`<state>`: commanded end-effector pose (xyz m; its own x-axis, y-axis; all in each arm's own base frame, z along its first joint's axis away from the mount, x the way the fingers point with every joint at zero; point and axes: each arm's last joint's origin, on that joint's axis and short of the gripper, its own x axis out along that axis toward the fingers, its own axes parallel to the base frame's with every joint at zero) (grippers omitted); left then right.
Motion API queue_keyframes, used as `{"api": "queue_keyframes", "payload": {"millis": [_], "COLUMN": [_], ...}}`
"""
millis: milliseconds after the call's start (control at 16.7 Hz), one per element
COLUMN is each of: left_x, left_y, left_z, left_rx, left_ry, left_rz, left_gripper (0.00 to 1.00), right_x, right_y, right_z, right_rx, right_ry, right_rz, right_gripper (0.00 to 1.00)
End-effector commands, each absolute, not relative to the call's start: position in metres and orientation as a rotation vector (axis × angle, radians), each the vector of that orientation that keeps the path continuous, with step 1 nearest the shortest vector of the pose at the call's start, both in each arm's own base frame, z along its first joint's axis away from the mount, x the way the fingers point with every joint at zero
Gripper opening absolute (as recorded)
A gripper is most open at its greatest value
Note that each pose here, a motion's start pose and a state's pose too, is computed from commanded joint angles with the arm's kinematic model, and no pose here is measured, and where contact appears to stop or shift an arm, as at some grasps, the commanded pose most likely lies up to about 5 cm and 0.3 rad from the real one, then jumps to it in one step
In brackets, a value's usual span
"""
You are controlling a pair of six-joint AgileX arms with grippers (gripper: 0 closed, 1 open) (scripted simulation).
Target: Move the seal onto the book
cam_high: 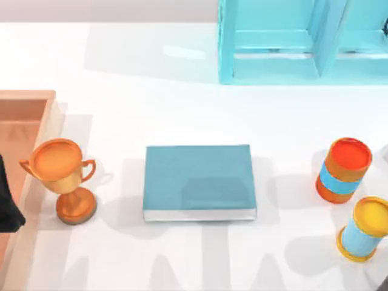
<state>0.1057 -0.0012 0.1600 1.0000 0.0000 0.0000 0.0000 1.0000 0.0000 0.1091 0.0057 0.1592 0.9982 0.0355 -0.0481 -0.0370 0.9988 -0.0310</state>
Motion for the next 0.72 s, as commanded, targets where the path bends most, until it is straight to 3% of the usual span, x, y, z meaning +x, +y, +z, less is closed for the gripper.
{"api": "queue_keyframes", "payload": {"millis": [720], "left_x": [0.106], "left_y": [-0.002], "left_z": [0.171], "left_rx": [0.018], "left_ry": [0.058], "left_rz": [-0.013], "left_gripper": [1.0], "right_x": [0.106], "right_y": [-0.001], "right_z": [0.16], "right_rx": [0.0], "right_ry": [0.0], "right_rz": [0.0], "right_gripper": [1.0]}}
